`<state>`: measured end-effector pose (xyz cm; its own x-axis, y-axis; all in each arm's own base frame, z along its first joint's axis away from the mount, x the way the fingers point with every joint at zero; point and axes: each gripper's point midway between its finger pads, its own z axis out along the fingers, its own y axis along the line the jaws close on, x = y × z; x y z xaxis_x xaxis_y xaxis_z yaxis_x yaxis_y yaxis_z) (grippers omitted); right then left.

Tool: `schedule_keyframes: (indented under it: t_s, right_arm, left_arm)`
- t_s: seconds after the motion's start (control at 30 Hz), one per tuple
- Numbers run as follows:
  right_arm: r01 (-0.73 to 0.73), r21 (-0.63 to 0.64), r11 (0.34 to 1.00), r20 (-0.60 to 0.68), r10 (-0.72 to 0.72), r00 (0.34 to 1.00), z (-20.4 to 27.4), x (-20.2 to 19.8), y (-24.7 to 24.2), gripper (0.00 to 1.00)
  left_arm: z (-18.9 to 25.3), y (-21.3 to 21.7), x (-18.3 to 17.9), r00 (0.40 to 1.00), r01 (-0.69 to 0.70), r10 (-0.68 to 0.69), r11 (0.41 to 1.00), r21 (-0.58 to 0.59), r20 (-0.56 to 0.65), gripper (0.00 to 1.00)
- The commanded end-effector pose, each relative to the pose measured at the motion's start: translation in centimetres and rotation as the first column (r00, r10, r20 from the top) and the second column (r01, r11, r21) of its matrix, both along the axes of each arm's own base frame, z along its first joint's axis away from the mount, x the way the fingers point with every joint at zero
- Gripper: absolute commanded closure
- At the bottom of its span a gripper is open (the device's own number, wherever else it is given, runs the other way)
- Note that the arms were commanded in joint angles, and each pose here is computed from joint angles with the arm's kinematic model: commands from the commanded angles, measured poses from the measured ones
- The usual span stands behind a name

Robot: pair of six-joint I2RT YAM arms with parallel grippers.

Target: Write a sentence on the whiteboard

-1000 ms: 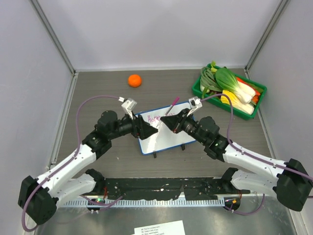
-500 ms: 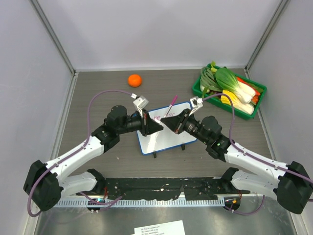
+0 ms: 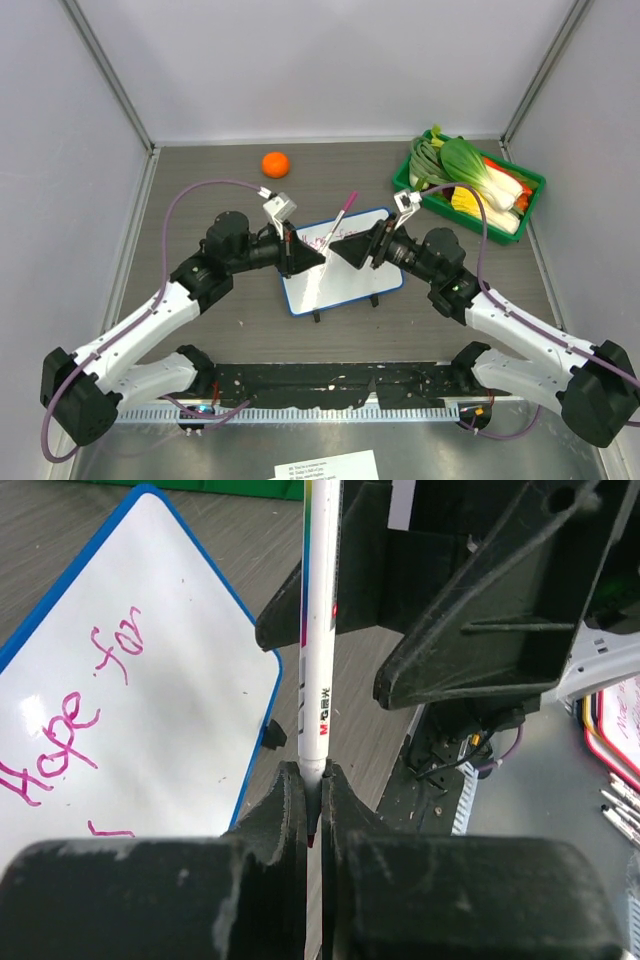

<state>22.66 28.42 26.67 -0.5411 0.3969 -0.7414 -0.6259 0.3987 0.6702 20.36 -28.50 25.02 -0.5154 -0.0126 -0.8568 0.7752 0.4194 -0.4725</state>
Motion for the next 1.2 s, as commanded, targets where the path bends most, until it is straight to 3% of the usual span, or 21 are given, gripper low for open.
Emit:
schedule_keyframes:
  t_s: [0.0,0.1,0.3,0.63,0.87,0.93,1.17]
  right_arm:
    - [-0.130,0.047,0.990,0.087,0.126,0.988,4.1,-1.3,0.8,0.22]
    - [-0.209,0.049,0.977,0.103,0.204,0.974,4.7,-2.3,1.4,0.21]
    - [-0.282,0.061,0.957,0.116,0.274,0.955,5.3,-3.2,2.0,0.32]
    - [-0.329,0.070,0.942,0.108,0.321,0.941,4.9,-3.9,2.3,0.78]
    - [-0.348,0.073,0.935,0.116,0.338,0.934,5.3,-4.3,1.8,0.89]
    - [-0.357,0.069,0.931,0.114,0.348,0.930,5.2,-4.5,1.7,0.99]
    - [-0.368,0.025,0.929,0.122,0.363,0.924,4.3,-5.2,1.1,0.99]
  left_arm:
    - [2.4,0.1,-1.4,0.996,0.079,-0.079,0.997,0.004,0.051,1.00]
    - [2.9,-0.4,-2.6,0.987,0.156,-0.155,0.988,-0.009,0.045,1.00]
    - [2.9,-1.0,-3.6,0.974,0.222,-0.222,0.975,-0.002,0.034,1.00]
    - [2.6,-0.8,-3.8,0.975,0.217,-0.217,0.976,0.009,0.036,1.00]
    - [2.3,-0.7,-3.8,0.976,0.216,-0.216,0.976,0.016,0.035,1.00]
    - [2.3,-0.7,-3.8,0.977,0.211,-0.211,0.977,0.016,0.036,1.00]
    - [2.2,0.0,-2.7,0.990,0.124,-0.126,0.992,0.030,0.058,1.00]
